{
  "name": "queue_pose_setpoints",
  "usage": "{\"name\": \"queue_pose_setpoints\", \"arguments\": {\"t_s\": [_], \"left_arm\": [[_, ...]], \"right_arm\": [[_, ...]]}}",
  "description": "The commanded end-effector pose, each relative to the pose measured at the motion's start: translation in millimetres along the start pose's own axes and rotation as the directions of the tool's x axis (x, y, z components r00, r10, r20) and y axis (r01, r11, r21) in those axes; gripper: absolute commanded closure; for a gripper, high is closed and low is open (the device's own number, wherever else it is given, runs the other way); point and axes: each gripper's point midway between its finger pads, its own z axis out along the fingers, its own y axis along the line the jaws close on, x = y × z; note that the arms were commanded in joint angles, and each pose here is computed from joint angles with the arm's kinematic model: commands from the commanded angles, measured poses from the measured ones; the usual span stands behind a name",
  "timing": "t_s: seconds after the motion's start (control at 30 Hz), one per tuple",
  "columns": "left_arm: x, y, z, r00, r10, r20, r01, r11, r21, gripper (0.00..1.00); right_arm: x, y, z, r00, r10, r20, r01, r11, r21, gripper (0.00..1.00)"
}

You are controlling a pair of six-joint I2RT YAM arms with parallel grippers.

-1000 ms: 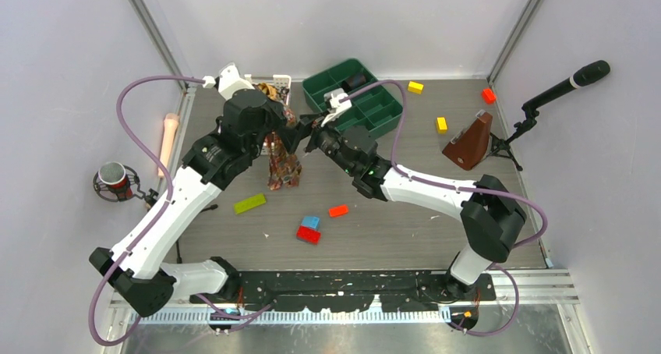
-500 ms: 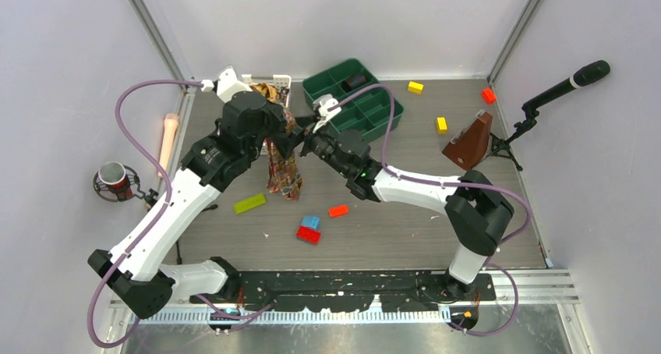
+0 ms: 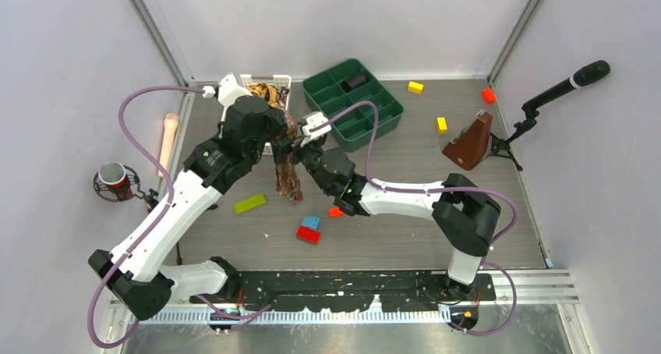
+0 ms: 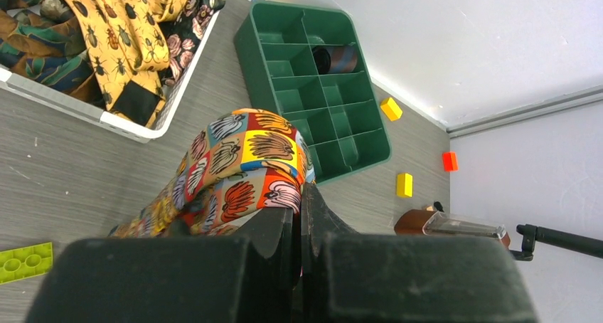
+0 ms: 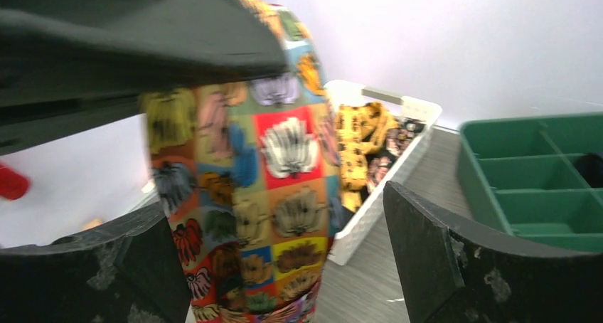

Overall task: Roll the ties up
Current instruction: Place the tie at the center of the board.

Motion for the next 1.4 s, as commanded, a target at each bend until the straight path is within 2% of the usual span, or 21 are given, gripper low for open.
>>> {"name": "queue_pose_setpoints", "arguments": {"t_s": [0.0, 0.17, 0.37, 1.37], "left_arm": [[-19.0, -2.0, -12.7, 0.997, -0.049, 0.062, 0.048, 0.999, 0.021, 1.0], [-21.6, 1.3, -14.0, 0.996, -0.046, 0.077, 0.045, 0.999, 0.013, 1.0], [-21.9, 0.7, -13.9, 0.996, -0.046, 0.08, 0.045, 0.999, 0.017, 1.0], [-24.5, 0.2, -12.3, 0.995, -0.036, 0.093, 0.035, 0.999, 0.012, 1.0]], "right_arm": [[-27.6, -40.8, 0.7, 0.996, -0.05, 0.075, 0.031, 0.97, 0.24, 0.09], [-25.4, -37.4, -7.5, 0.996, -0.065, 0.063, 0.052, 0.98, 0.192, 0.11], [-29.4, -10.2, -15.2, 0.997, -0.028, 0.069, 0.026, 0.999, 0.019, 0.1], [-51.3, -20.5, -32.2, 0.995, -0.027, 0.099, 0.023, 0.999, 0.041, 0.1]]}}
